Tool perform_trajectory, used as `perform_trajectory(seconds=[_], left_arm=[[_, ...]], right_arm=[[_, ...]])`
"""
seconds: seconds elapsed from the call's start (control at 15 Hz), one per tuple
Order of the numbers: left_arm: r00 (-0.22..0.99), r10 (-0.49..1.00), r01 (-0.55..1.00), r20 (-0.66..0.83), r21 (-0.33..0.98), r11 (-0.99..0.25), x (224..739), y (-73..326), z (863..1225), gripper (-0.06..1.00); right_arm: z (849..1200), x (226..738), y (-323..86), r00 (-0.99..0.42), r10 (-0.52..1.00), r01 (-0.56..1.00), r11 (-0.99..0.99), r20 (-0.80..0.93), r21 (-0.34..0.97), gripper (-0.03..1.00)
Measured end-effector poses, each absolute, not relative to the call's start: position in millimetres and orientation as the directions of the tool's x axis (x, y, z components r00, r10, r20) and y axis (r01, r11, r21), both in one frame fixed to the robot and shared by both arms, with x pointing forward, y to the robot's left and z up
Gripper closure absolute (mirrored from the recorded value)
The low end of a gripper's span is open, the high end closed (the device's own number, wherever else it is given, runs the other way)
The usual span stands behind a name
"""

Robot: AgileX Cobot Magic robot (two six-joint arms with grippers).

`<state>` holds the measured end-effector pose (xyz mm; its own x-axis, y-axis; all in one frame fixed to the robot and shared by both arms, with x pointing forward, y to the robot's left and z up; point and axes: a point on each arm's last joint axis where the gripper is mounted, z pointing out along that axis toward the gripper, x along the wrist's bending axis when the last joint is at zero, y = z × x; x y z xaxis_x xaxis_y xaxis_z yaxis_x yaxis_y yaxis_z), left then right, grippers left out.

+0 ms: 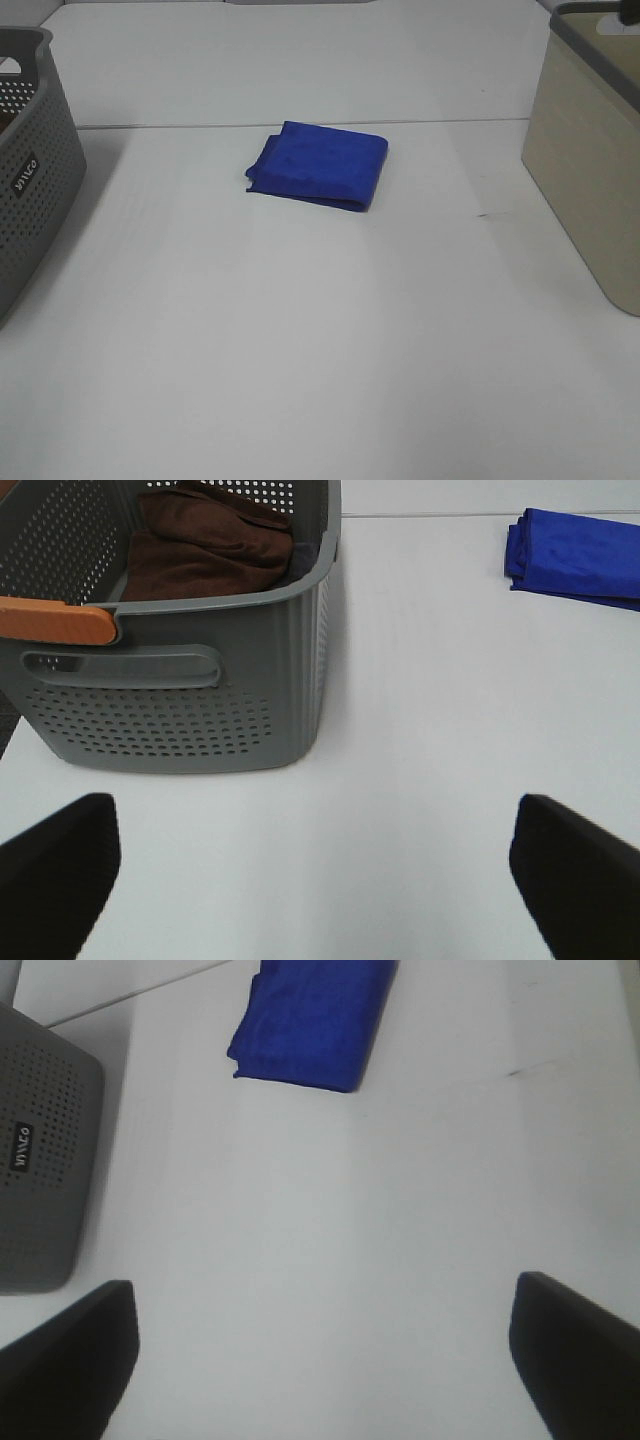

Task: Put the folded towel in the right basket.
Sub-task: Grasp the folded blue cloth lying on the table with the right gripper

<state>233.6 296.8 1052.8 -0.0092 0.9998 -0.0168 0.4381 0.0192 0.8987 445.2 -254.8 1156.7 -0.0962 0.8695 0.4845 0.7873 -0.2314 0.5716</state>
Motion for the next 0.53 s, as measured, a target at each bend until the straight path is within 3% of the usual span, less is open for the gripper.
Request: perform_trajectory(seconds=[0.27, 0.4, 0.53], left_arm=[[-0.009, 1.000, 0.438, -0.017, 0.899, 0.019, 233.6, 296.8, 1052.8, -0.04], [-0.009, 1.000, 0.438, -0.017, 0.899, 0.019, 233.6, 296.8, 1052.8, -0.04], [-0.009, 1.000, 0.438, -0.017, 0.899, 0.019, 233.6, 296.8, 1052.8, -0.04]], right_arm=[[1138.9, 530.5, -231.6, -0.110, 0.812, 0.830, -0.242, 0.573, 0.502, 0.03], [1127.4, 566.1, -201.1, -0.156, 0.797, 0.845, -0.198, 0.583, 0.496, 0.04], [1090.2, 614.8, -171.6, -0.131, 0.771, 0.889, -0.188, 0.623, 0.419, 0.04]])
